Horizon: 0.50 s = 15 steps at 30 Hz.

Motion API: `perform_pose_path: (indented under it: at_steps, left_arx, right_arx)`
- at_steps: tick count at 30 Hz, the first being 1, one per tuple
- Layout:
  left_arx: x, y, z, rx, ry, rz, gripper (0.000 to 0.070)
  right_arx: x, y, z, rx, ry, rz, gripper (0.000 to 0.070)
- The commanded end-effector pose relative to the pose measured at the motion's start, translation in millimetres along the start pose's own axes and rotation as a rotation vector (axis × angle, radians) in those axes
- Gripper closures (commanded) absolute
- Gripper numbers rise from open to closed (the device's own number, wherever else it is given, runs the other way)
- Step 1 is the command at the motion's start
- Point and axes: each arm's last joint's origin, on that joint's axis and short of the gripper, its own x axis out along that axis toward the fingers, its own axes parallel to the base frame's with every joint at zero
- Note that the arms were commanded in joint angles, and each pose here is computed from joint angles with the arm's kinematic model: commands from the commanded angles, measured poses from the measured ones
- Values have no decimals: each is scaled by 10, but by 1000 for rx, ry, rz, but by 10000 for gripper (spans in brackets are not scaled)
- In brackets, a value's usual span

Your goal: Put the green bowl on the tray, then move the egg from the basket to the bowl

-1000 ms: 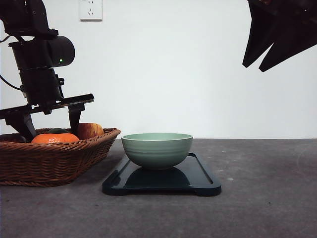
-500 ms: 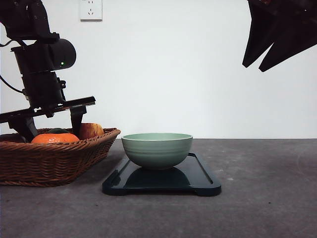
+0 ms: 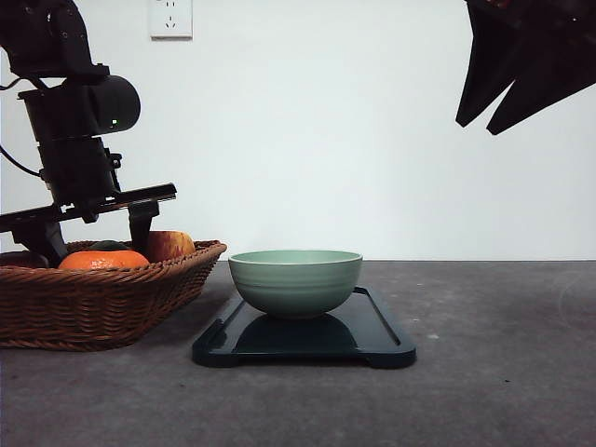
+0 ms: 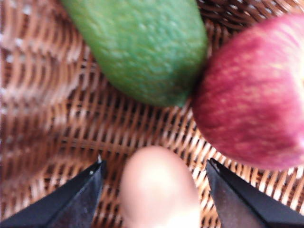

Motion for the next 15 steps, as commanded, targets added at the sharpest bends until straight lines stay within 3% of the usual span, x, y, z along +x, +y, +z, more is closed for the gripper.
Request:
perform_pose_path:
  at_steps: [1,12,15]
  left_arx:
    - [64,-25,38,19,4,1,269]
    - [65,-25,34,33,7,2,276]
    - [65,-25,33,33,9,3,340]
  right_arx:
    - [9,15,32,-1,-7,7,462]
    - [9,14,32,-1,-8,4,462]
    - [9,14,32,-1,-7,4,462]
